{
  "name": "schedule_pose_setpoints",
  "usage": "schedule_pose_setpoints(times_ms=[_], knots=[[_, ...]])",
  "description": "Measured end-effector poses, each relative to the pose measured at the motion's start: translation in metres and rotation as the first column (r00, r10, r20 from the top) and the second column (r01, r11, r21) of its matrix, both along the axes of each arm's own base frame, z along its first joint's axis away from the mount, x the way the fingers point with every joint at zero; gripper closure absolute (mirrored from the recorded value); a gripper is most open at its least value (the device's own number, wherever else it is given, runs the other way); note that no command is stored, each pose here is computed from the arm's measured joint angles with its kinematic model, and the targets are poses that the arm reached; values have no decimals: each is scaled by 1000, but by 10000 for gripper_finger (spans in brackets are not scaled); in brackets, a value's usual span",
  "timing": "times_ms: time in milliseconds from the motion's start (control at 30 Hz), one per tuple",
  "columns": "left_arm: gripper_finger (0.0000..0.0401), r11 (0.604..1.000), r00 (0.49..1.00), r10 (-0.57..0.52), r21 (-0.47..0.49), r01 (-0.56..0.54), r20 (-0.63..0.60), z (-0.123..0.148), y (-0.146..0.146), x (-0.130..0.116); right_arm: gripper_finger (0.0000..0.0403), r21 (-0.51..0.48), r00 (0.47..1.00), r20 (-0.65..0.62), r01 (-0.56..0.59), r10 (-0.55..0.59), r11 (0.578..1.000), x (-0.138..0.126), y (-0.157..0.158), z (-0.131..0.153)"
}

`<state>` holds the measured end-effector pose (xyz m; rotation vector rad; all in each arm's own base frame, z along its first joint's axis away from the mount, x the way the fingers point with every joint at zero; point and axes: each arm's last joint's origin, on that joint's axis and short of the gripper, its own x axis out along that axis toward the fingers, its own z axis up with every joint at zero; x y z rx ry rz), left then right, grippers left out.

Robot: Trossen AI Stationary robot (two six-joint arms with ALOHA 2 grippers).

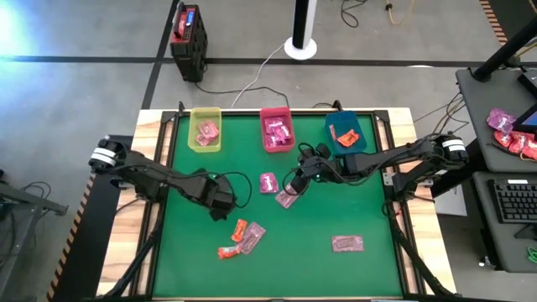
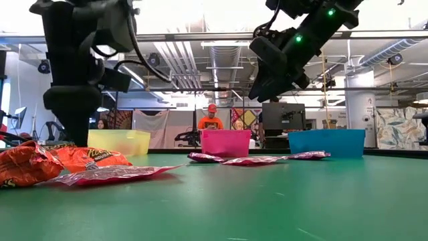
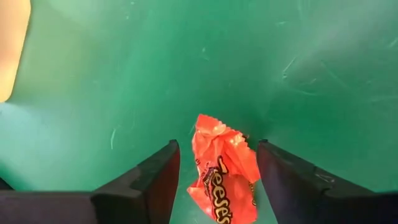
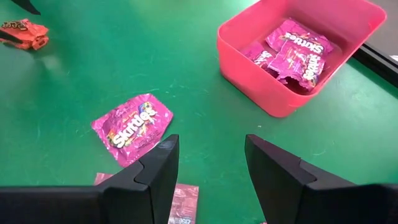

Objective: Sort candy by brand, put in halloween buckets
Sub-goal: Put the orange candy into the blue bin

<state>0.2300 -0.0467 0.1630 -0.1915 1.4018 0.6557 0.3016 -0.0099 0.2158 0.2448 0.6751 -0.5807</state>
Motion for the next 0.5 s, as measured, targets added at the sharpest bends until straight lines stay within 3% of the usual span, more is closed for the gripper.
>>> schedule_pose_setpoints(times_ms=[267, 500], knots=[[248, 999, 997, -33, -4, 33, -76, -15, 0, 3, 225, 2, 1000, 1, 2, -2, 1000, 0, 0, 0], [358, 997, 991, -74, -19, 72, -108, -22, 0, 6, 225, 2, 1000, 0, 2, -2, 1000, 0, 0, 0]])
